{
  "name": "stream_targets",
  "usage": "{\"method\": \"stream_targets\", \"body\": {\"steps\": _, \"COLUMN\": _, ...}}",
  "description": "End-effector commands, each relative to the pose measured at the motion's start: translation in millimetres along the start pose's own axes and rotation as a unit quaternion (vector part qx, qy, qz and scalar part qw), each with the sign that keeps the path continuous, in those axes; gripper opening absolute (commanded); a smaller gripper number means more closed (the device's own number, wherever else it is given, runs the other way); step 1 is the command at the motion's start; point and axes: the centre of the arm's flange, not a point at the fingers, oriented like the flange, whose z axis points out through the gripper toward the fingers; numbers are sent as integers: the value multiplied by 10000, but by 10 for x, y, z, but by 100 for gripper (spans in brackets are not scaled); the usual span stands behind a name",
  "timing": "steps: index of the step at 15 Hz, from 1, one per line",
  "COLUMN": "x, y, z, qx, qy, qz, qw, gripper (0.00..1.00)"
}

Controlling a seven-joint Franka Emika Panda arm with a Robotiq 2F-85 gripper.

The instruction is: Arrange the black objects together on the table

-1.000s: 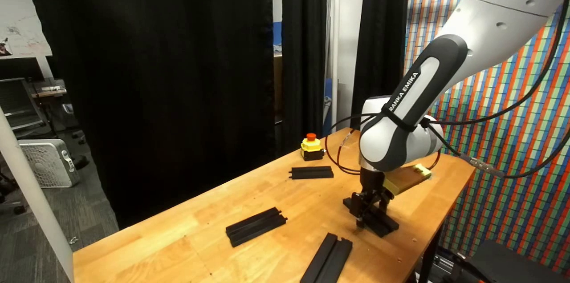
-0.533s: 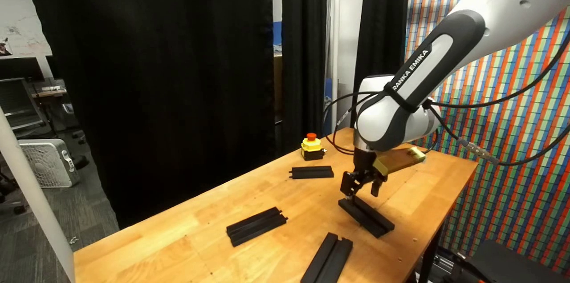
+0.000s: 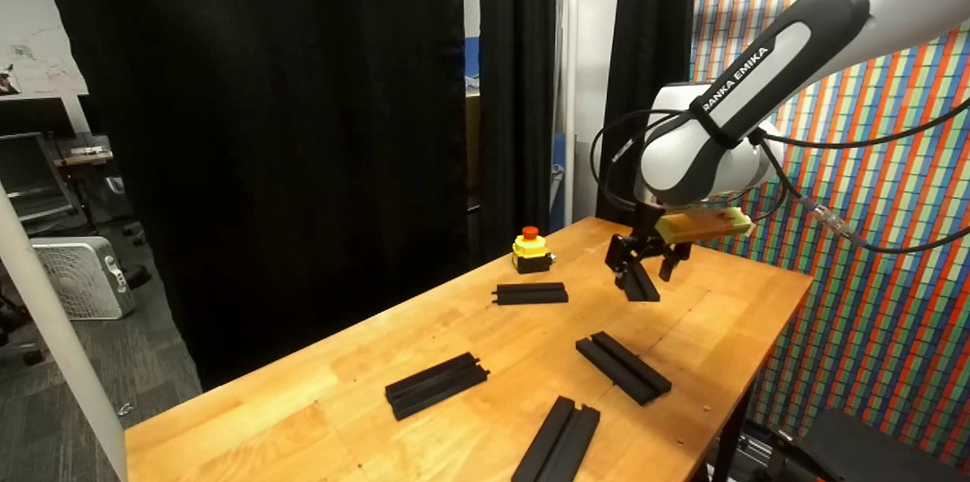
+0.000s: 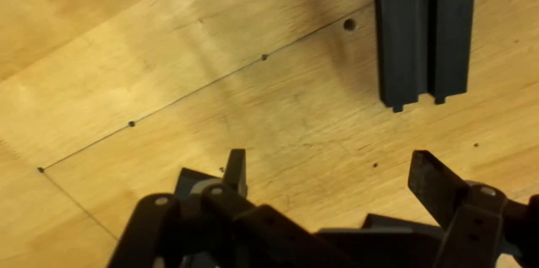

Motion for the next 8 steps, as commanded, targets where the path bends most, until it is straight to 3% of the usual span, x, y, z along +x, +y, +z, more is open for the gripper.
{"method": "stream_targets", "body": {"steps": 1, "x": 362, "y": 369, "z": 31, "qx": -93, "qy": 109, "qz": 326, "qw": 9994, "gripper": 100}}
{"method": "stream_targets", "body": {"steps": 8, "x": 885, "y": 710, "z": 596, "qx": -117, "qy": -205, "qz": 622, "qw": 9978, "gripper": 100}}
